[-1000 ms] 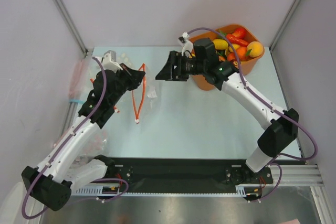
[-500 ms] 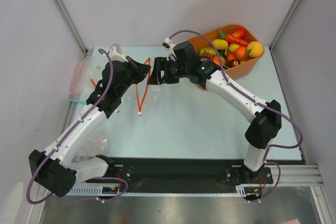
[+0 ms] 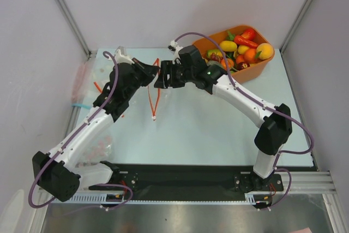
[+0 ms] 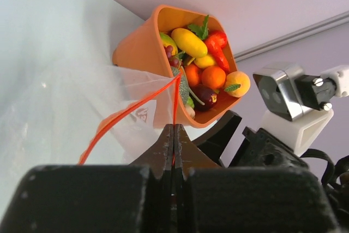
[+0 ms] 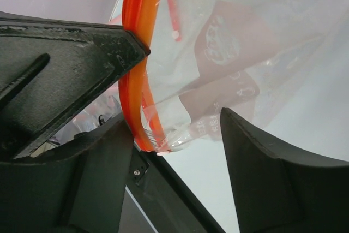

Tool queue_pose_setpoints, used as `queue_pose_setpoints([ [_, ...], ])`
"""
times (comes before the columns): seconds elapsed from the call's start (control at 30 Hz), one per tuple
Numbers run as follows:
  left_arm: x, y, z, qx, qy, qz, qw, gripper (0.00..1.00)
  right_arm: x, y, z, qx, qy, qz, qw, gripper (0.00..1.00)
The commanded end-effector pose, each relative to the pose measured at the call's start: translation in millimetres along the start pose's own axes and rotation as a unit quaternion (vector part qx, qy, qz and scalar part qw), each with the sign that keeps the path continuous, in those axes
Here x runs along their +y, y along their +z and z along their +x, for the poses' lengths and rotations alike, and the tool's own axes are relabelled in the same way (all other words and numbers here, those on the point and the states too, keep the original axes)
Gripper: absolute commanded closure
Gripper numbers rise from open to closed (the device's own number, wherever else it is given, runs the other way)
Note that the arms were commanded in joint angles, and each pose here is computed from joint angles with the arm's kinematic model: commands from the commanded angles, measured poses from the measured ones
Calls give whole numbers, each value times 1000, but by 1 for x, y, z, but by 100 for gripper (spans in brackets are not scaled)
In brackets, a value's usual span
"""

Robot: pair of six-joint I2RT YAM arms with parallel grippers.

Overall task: Place the food in the zip-top bag and seal the zipper
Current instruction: Open the zipper of the food storage bag at the center of the board.

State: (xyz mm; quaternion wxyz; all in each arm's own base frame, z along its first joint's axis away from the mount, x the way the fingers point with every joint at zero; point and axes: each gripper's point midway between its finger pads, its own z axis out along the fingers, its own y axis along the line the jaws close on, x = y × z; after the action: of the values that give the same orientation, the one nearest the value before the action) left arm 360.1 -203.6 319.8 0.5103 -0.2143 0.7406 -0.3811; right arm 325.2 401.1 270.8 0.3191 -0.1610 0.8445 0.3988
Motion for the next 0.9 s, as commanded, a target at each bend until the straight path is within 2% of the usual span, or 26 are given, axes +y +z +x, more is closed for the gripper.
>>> queue_pose_setpoints([
  [0.0, -28, -4, -16, -28, -37, 34, 998, 100, 11, -12, -23, -52, -17, 2, 999, 36],
  [0.03, -29, -5, -16, -29, -38, 34, 998, 100, 9, -12, -26, -56, -16, 10, 998, 45],
  [0.1, -31, -5, -15, -28, -39, 35, 998, 100, 6, -12, -27, -55, -14, 20, 998, 53],
  [0.17, -31, -4, -12, -23, -38, 36, 998, 99, 6, -12, -28, -58, -17, 18, 998, 78],
  [0.2, -31, -3, -12, -21, -36, 37, 998, 96, 7, -13, -28, -58, -17, 17, 998, 95],
  [0.23, -31, -3, -11, -19, -36, 38, 998, 96, 8, -14, -28, -57, -17, 14, 998, 100],
  [0.33, -36, -2, -7, 0, -6, 43, 999, 74, 5, -15, -25, -51, -5, 10, 999, 100],
  [0.37, -47, -6, -16, -5, 28, 52, 998, 64, 3, -17, -26, -51, 2, 7, 999, 100],
  [0.47, -52, -12, -22, 11, 96, 42, 994, 49, -9, -25, -28, -60, 34, -3, 998, 100],
  [0.63, -55, -42, -40, -1, 145, 32, 989, 41, -31, -40, -35, -75, 70, -11, 995, 100],
  [0.73, -44, -50, -38, 7, 174, 16, 985, 36, -34, -43, -36, -81, 75, -18, 994, 100],
  [0.87, -22, -44, -14, 69, 204, -14, 976, 34, -40, -43, -32, -77, 83, -26, 993, 100],
])
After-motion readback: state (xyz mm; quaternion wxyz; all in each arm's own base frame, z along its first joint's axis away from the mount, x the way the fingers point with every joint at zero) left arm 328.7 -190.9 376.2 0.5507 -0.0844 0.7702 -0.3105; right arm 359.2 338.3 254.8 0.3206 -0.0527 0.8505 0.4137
